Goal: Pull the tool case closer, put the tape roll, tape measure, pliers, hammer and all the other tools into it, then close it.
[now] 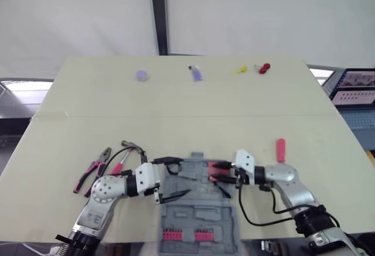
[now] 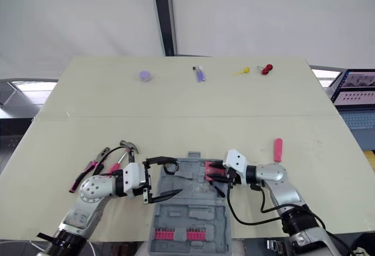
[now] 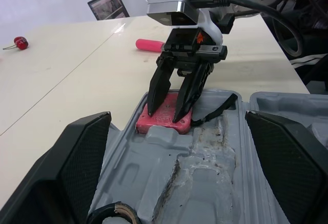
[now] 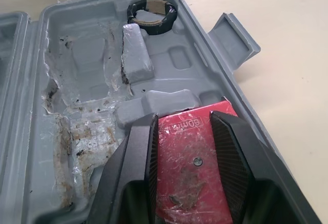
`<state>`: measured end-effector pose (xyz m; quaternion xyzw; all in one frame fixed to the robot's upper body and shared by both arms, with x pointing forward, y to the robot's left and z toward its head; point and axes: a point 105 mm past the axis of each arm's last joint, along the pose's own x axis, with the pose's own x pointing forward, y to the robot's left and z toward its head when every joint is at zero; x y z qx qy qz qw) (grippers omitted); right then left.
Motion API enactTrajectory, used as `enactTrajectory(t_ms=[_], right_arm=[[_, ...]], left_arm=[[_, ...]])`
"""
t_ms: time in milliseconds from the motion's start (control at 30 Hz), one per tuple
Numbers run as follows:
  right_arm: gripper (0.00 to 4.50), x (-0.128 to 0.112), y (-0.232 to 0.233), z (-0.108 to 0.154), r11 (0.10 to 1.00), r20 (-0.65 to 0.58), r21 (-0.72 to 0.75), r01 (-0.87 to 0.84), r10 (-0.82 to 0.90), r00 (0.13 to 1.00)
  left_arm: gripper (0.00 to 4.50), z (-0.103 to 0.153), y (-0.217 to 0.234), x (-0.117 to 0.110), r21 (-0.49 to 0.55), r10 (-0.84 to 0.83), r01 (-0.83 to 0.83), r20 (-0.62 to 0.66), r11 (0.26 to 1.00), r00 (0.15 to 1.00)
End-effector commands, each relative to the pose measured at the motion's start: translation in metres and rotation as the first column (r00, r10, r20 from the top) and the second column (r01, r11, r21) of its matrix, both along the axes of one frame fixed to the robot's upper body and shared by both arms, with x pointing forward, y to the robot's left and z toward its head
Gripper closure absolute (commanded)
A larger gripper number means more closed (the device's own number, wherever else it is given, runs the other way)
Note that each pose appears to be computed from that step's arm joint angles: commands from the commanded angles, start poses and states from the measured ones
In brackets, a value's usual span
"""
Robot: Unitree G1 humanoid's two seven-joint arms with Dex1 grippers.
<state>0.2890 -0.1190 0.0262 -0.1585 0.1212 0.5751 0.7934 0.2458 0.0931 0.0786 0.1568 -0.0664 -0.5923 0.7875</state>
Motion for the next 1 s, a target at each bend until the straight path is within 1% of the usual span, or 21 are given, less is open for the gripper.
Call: enactTrajectory(t_ms=[33, 133, 200, 267, 367, 433, 533, 567, 667, 700, 767, 800, 833, 867, 967, 1000], right_arm=[[2.80, -0.033, -0.020, -0.063, 0.988, -0.268, -0.155, 0.008, -0.050, 0.962], [2.80, -0.032, -0.019, -0.062, 0.987, -0.253, -0.160, 0.003, -0.044, 0.966], [2.80, -0.026, -0.017, -0.054, 0.990, -0.201, -0.137, 0.014, -0.041, 0.979], [2.80, -0.018, -0.015, -0.041, 0.993, -0.132, -0.115, 0.027, -0.042, 0.990], [2.80, -0.010, -0.013, -0.014, 0.997, -0.045, -0.066, 0.041, -0.044, 0.998], [2.80, -0.010, -0.012, 0.008, 0.999, -0.036, -0.011, 0.053, -0.054, 0.998], [2.80, -0.013, -0.017, 0.037, 0.998, -0.020, 0.020, 0.067, -0.067, 0.998], [2.80, -0.012, -0.022, 0.048, 0.994, -0.011, 0.042, 0.097, -0.096, 0.995], [2.05, -0.008, -0.044, 0.076, 0.977, -0.021, 0.081, 0.200, -0.198, 0.980], [1.57, -0.008, -0.054, 0.081, 0.970, -0.022, 0.072, 0.231, -0.229, 0.973], [0.57, -0.008, -0.080, 0.086, 0.945, -0.025, 0.050, 0.324, -0.323, 0.946], [0.08, -0.008, -0.097, 0.087, 0.921, -0.037, 0.049, 0.387, -0.385, 0.922], [0.08, -0.009, -0.111, 0.088, 0.899, -0.049, 0.050, 0.434, -0.432, 0.900], [0.08, -0.011, -0.127, 0.087, 0.874, -0.051, 0.043, 0.484, -0.482, 0.875], [0.08, -0.016, -0.174, 0.085, 0.781, -0.047, 0.022, 0.625, -0.623, 0.781], [0.08, -0.017, -0.188, 0.086, 0.741, -0.043, 0.027, 0.671, -0.669, 0.742]], left_arm=[[0.00, 0.010, -0.001, 0.001, -0.022, -0.003, 0.003, 0.030, 1.000, 1.000], [0.00, 0.010, -0.001, 0.001, -0.022, -0.002, 0.003, 0.030, 1.000, 1.000], [0.00, 0.010, -0.001, 0.002, -0.022, -0.001, 0.002, 0.032, 1.000, 0.999], [0.00, 0.011, 0.000, 0.002, -0.023, -0.001, 0.002, 0.036, 1.000, 0.999], [0.00, 0.019, 0.002, 0.004, -0.041, 0.014, -0.012, 0.040, 0.999, 0.999], [0.00, 0.026, 0.005, 0.007, -0.068, 0.050, -0.049, 0.007, 0.997, 0.999], [0.00, 0.033, 0.015, 0.011, -0.078, 0.117, -0.121, -0.056, 0.990, 0.992], [0.00, 0.036, 0.022, 0.012, -0.077, 0.148, -0.154, -0.073, 0.985, 0.986], [0.00, 0.041, 0.050, 0.012, -0.055, 0.256, -0.263, -0.113, 0.963, 0.960], [0.00, 0.043, 0.062, 0.013, -0.048, 0.302, -0.309, -0.117, 0.950, 0.946], [0.00, 0.047, 0.090, 0.014, -0.034, 0.406, -0.413, -0.120, 0.910, 0.906], [0.00, 0.049, 0.110, 0.016, -0.021, 0.478, -0.483, -0.117, 0.875, 0.871], [0.00, 0.051, 0.127, 0.016, -0.018, 0.533, -0.538, -0.117, 0.843, 0.838], [0.00, 0.054, 0.146, 0.016, -0.023, 0.600, -0.606, -0.119, 0.795, 0.791], [0.00, 0.064, 0.206, 0.013, -0.035, 0.778, -0.786, -0.118, 0.618, 0.617], [0.00, 0.063, 0.226, 0.009, -0.016, 0.829, -0.836, -0.119, 0.549, 0.547]])
